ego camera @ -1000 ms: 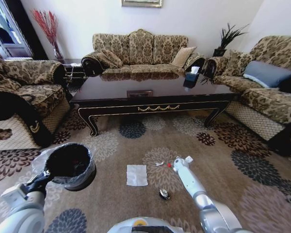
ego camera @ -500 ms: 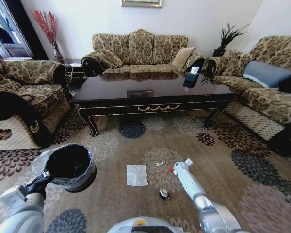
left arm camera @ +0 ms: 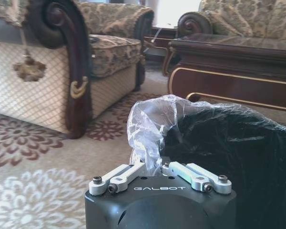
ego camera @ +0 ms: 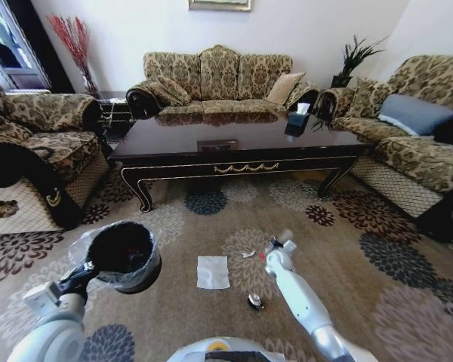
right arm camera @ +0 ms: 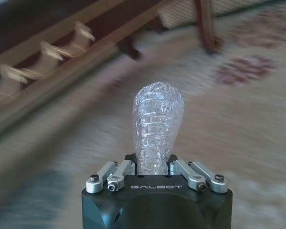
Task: Move to the front of the table and pick up the trash from the floor, then place it into the trash bin.
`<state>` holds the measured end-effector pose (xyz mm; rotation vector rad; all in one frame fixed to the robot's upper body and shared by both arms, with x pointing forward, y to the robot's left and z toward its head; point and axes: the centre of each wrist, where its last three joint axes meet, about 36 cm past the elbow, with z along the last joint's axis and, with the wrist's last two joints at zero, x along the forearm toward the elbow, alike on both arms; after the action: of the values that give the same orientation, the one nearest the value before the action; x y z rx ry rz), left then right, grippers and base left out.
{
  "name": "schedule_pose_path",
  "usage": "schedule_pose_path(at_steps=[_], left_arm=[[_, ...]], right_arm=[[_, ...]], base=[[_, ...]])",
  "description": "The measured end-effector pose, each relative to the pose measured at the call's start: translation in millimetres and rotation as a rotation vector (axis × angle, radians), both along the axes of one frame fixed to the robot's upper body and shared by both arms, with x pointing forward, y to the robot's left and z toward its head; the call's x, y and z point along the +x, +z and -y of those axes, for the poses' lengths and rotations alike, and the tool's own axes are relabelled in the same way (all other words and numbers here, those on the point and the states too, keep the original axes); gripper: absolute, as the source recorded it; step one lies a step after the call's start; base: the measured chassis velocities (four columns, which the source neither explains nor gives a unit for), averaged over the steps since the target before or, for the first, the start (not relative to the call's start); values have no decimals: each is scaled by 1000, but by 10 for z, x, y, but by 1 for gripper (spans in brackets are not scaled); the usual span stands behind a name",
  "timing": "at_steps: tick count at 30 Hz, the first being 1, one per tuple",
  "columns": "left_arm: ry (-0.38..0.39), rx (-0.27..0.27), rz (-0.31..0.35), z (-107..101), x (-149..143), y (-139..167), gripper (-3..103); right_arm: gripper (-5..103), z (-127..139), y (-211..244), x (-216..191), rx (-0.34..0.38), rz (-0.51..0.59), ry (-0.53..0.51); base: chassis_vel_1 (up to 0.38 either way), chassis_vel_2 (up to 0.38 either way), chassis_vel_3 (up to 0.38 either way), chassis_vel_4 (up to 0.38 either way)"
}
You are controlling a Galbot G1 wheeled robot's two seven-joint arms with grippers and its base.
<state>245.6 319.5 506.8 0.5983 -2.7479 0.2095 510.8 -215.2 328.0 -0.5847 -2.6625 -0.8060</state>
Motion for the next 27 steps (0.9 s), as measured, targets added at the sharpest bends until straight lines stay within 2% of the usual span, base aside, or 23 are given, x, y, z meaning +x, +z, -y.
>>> schedule_pose_path(at_steps=[4,5,7,9,12,14,17,20,23,25,27], left_arm=[[-32,-12,3,51,82,-30,3],[-51,-18,0,69,134,-57,3],[-68,-25,-5,72,198,-99,3],[-73,-28,-7,70,220,-115,3],[-91,-53,-27,46,381,-228,3],[-93,-57,-30,42,411,-246,3],[-101,-88,-53,20,590,-344,3],[-104,-101,-61,19,657,-378,3],[-109,-125,-73,27,798,-460,3],[-110,-129,-75,31,815,-471,3],[-114,-147,-78,61,876,-510,3]], right_arm=[[26,-251,291,-89,20,120,64],[26,-406,471,-150,33,198,114],[26,-576,686,-221,47,285,179],[26,-618,740,-240,50,307,197],[26,-944,1084,-353,81,468,327],[26,-998,1126,-366,86,493,350],[26,-1319,1285,-417,86,614,495],[26,-1437,1303,-429,82,645,547],[26,-1744,1279,-469,75,694,664],[26,-1798,1268,-479,72,702,684],[26,-2033,1178,-524,45,726,762]], base=[[0,0,0,0],[0,0,0,0],[0,0,0,0],[0,0,0,0],[0,0,0,0],[0,0,0,0],[0,0,0,0],[0,0,0,0],[0,0,0,0],[0,0,0,0],[0,0,0,0]])
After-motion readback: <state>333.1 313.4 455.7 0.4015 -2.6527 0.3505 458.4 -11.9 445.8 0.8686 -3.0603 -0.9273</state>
